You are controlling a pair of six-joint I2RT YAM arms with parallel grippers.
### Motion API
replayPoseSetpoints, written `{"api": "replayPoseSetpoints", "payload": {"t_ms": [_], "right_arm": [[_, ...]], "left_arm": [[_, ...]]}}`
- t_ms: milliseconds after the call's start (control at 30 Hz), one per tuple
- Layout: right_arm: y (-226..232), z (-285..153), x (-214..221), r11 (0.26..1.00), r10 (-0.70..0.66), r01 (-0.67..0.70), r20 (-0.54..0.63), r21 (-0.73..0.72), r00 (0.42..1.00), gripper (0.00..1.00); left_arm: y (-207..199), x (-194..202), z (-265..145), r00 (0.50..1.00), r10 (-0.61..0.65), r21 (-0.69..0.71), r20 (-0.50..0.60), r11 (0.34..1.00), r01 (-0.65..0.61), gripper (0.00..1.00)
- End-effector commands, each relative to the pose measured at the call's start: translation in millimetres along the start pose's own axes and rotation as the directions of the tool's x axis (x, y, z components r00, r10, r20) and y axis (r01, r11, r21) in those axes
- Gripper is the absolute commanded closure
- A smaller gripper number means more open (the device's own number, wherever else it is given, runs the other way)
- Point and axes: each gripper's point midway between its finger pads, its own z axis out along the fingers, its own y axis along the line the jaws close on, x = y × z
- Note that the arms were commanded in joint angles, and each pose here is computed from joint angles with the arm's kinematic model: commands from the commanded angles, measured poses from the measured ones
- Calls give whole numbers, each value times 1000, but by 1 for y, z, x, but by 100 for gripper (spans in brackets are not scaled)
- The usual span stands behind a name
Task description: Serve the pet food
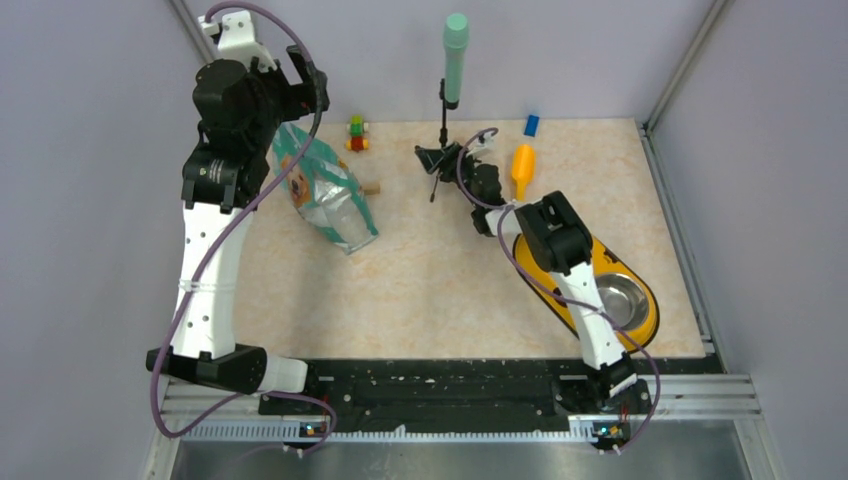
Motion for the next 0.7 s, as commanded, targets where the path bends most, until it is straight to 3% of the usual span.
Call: {"api": "replayPoseSetpoints", "payload": {"t_ms": [0, 467, 667], "right_arm": [[-43, 7, -16, 994, -49, 47, 21, 102, 999, 20], [-62, 21, -43, 988, -101, 97, 29, 121, 994, 20], [-7, 1, -54, 996, -85, 84, -12, -28, 996, 19]], "left_arm": [[3, -14, -15, 999, 15, -14, 42, 1000, -15, 2], [10, -4, -10, 1000, -29, -61, 9, 998, 30, 2], [22, 2, -4, 998, -59, -145, -28, 988, 54, 2]]}}
